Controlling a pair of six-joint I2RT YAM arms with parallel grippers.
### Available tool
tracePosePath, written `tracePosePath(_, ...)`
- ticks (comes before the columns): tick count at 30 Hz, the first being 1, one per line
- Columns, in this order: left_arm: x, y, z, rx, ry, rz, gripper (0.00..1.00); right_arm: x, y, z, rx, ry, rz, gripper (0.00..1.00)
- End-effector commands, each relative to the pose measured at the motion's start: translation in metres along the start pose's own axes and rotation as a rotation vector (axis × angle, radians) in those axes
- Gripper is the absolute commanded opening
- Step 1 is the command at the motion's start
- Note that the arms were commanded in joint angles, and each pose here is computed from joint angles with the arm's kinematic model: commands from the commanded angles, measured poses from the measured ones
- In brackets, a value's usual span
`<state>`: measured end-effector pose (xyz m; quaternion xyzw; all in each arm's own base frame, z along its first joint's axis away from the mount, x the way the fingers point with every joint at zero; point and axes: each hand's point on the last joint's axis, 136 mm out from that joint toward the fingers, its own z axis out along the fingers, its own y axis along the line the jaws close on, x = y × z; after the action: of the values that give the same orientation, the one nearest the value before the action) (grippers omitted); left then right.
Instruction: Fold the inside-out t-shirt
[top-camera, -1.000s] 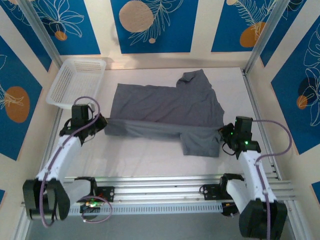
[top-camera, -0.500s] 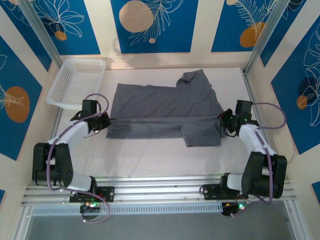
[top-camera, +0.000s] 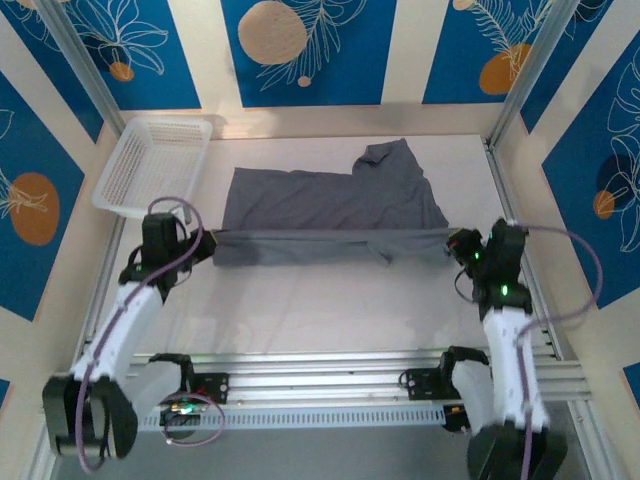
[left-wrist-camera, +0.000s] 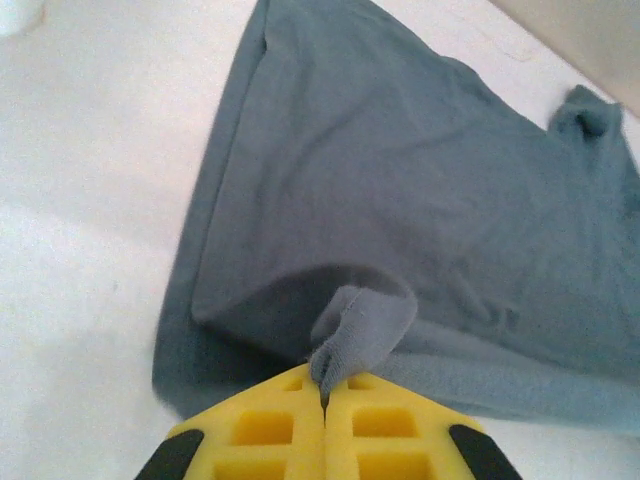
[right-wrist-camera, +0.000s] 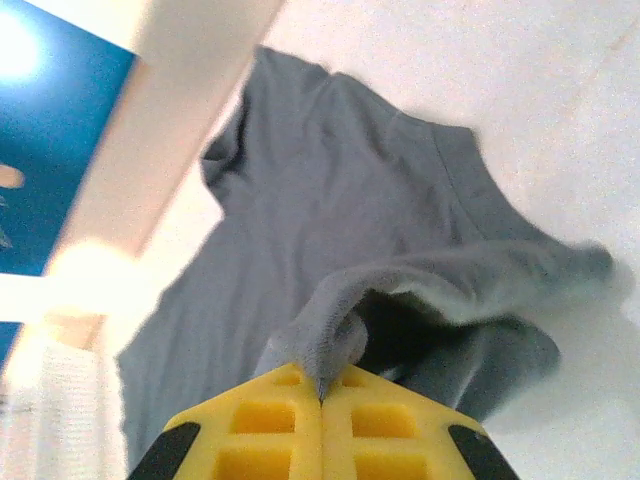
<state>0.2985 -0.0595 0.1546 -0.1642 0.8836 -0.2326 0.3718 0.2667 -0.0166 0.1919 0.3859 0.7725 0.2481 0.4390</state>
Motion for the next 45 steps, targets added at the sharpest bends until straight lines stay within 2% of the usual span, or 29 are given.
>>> tracePosePath(1, 0.075, 0.035, -0.003, -0.054, 0.146, -0.129, 0.0, 0.038, -0.051, -0.01, 0.088, 0.02, 0.076, 0.0)
tracePosePath(5, 0.1, 0.049, -0.024, -0.036, 0.068, -0.174, 0.0, 0.052, -0.062, -0.019, 0.081, 0.019, 0.084, 0.0)
tracePosePath(10, 0.084, 0.053, -0.048, -0.029, -0.108, -0.162, 0.0, 0.048, -0.067, -0.025, 0.128, -0.002, 0.115, 0.0)
tracePosePath(12, 0.076, 0.047, -0.046, -0.004, -0.127, -0.151, 0.01, 0.043, -0.07, -0.024, 0.143, -0.033, 0.125, 0.0)
tracePosePath(15, 0.063, 0.035, -0.037, 0.008, -0.097, -0.107, 0.03, 0.034, -0.062, -0.018, 0.102, -0.062, 0.097, 0.0)
tracePosePath(18, 0.048, 0.028, -0.024, -0.036, -0.029, -0.04, 0.01, 0.025, -0.054, -0.007, 0.089, -0.067, 0.06, 0.0)
tracePosePath(22, 0.027, 0.024, 0.002, -0.078, 0.036, 0.02, 0.0, 0.016, -0.049, 0.016, 0.109, -0.034, 0.034, 0.0)
tracePosePath(26, 0.009, 0.018, 0.028, -0.075, 0.055, 0.028, 0.0, 0.013, -0.047, 0.044, 0.154, 0.059, 0.041, 0.0)
tracePosePath(29, 0.009, 0.016, 0.05, -0.064, 0.109, 0.002, 0.0, 0.015, -0.047, 0.065, 0.164, 0.113, 0.067, 0.0)
tracePosePath(32, 0.017, 0.032, 0.067, -0.13, 0.155, -0.025, 0.0, 0.015, -0.048, 0.084, 0.178, 0.154, 0.047, 0.0)
tracePosePath(34, 0.022, 0.043, 0.077, -0.171, 0.183, -0.027, 0.0, 0.015, -0.056, 0.095, 0.222, 0.177, 0.041, 0.0)
tracePosePath(38, 0.031, 0.047, 0.1, -0.169, 0.25, -0.019, 0.0, 0.018, -0.072, 0.115, 0.274, 0.209, 0.031, 0.01)
tracePosePath(40, 0.032, 0.051, 0.109, -0.179, 0.258, -0.014, 0.03, 0.021, -0.072, 0.124, 0.28, 0.255, 0.014, 0.13)
tracePosePath(42, 0.032, 0.054, 0.114, -0.188, 0.269, -0.004, 0.19, 0.026, -0.071, 0.124, 0.294, 0.312, 0.024, 0.36)
tracePosePath(45, 0.022, 0.045, 0.107, -0.171, 0.245, 0.009, 0.41, 0.024, -0.07, 0.109, 0.324, 0.31, 0.055, 0.54)
